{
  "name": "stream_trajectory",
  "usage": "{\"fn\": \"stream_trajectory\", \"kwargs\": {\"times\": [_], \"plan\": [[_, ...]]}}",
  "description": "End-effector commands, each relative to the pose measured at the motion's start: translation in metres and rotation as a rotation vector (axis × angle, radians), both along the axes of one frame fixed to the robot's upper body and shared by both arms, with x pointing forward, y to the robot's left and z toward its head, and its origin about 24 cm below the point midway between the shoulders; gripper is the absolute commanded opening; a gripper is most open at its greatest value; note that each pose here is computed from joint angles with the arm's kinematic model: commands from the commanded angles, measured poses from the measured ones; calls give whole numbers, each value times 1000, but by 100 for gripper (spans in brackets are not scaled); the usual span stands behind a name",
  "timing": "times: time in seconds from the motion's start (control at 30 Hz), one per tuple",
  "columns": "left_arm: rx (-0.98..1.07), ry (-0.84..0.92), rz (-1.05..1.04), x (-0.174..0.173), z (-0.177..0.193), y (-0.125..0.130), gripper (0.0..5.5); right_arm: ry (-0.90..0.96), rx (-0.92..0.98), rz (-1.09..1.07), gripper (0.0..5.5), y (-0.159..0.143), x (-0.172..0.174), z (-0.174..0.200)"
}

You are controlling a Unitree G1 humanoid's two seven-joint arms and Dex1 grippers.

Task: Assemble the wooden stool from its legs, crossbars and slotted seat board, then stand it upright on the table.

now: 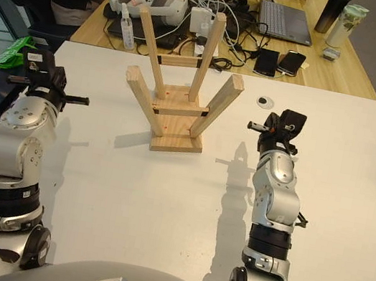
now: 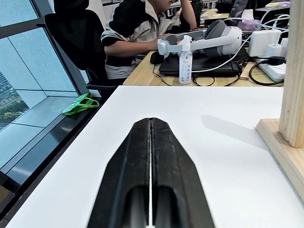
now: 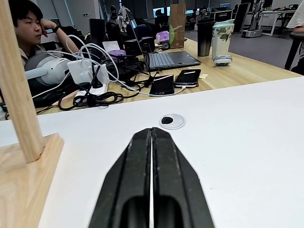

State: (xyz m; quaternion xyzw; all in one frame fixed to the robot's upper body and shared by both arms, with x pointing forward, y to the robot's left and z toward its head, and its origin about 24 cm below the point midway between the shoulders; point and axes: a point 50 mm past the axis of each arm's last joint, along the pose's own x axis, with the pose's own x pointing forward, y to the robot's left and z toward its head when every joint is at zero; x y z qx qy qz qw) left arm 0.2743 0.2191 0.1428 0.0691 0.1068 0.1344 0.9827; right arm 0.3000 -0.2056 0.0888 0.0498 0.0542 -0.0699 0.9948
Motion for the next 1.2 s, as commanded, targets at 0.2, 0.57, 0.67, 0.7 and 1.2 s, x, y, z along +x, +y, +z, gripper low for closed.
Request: {"fn": "stream_trajectory", "kwargs": {"times": [0.2,0.57,0.67,0.7,1.2], "plan": [[-375,-11,-635,3,48,-156,1,-138,352,707,0,100,-20,57],[-224,91,-615,-1,29,-132,1,-70,165,583,0,84,-13,44],[-148,121,-648,-7,22,-116,0,-98,98,523,39,75,-8,45],[-134,125,-658,-9,21,-113,0,-105,89,518,54,74,-7,45],[-231,21,-1242,-20,63,-177,0,-640,-246,-158,213,-44,5,169]]}}
